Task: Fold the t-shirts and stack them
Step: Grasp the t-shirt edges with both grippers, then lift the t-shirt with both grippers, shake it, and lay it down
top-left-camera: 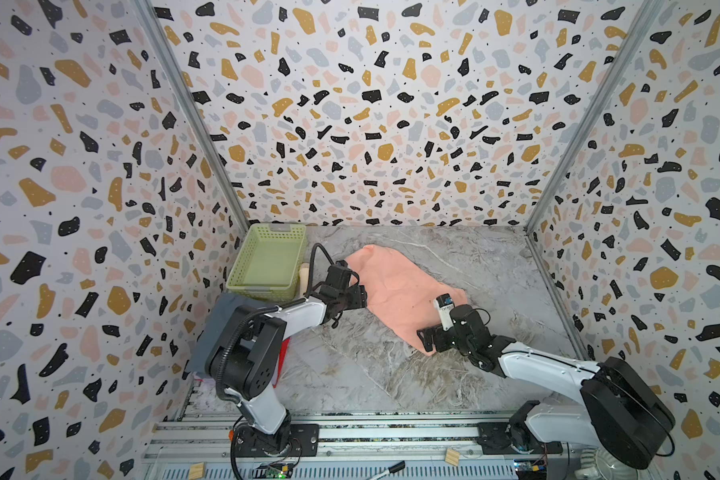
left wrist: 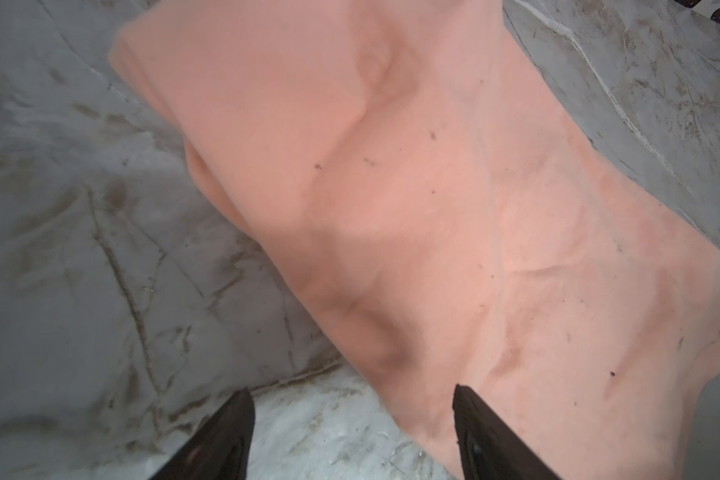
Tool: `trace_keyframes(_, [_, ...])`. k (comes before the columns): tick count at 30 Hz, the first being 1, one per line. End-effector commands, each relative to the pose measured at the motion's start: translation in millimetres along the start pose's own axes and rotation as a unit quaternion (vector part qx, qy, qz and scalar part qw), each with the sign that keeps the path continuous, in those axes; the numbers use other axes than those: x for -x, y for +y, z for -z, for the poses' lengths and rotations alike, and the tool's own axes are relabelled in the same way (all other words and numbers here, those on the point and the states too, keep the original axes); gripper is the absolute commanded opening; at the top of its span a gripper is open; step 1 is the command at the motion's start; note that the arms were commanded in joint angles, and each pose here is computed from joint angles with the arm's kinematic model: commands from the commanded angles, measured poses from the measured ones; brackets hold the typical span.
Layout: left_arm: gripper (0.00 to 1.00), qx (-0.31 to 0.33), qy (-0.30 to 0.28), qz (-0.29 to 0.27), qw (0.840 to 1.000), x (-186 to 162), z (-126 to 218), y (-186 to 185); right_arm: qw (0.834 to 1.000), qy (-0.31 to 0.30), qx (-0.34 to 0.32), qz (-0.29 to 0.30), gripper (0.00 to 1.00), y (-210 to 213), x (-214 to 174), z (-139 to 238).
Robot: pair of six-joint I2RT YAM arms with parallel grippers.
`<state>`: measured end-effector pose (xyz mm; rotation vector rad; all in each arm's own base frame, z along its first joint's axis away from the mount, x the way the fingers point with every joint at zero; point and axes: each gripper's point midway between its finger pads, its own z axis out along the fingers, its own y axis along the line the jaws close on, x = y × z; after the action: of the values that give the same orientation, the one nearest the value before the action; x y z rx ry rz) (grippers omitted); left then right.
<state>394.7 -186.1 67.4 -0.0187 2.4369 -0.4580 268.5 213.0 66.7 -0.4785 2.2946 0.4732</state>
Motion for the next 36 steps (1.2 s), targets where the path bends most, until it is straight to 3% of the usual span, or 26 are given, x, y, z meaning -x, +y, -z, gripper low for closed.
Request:
trace_keyframes(1, [0.76, 0.003, -0.04, -0.002, 0.999, 24, 12, -6, 0.999, -0.004, -0.003, 0.032, 0.99, 6, 3, -4])
trace_keyframes(6, [0.77, 0.03, -0.042, -0.007, 0.999, 19, 20, 7, 0.998, 0.022, 0.009, 0.054, 1.0, 16, -13, -12])
trace_keyframes(14, [0.77, 0.011, -0.034, -0.005, 0.999, 18, -9, 1, 0.993, 0.067, -0.007, 0.098, 0.85, 23, -36, -32])
trace_keyframes(16, [0.75, 0.011, -0.03, -0.007, 0.999, 21, -20, -1, 0.992, 0.075, -0.013, 0.105, 0.7, 24, -38, -37])
trace_keyframes(19, [0.66, -0.013, -0.028, -0.015, 0.999, 28, -36, -12, 0.992, 0.074, -0.03, 0.095, 0.3, 21, -34, -42])
trace_keyframes(21, [0.53, -0.029, -0.039, -0.016, 0.999, 36, -39, -20, 0.994, 0.057, -0.034, 0.09, 0.18, 23, -20, -40])
trace_keyframes(24, [0.3, -0.04, -0.063, -0.017, 0.997, 52, -31, -28, 0.996, 0.003, -0.035, 0.086, 0.09, 30, 18, -24])
trace_keyframes(26, [0.17, -0.052, -0.095, -0.021, 0.994, 68, -11, -35, 0.994, -0.048, -0.038, 0.086, 0.07, 34, 53, -3])
trace_keyframes(28, [0.11, -0.077, -0.13, -0.024, 0.988, 87, 21, -48, 0.99, -0.11, -0.035, 0.084, 0.06, 41, 93, 27])
trace_keyframes(30, [0.01, -0.132, -0.18, -0.023, 0.975, 115, 69, -71, 0.979, -0.185, -0.02, 0.079, 0.06, 49, 139, 71])
trace_keyframes(36, [0.0, -0.164, -0.302, -0.059, 0.937, 175, 214, -103, 0.935, -0.332, 0.072, 0.098, 0.07, 82, 225, 184])
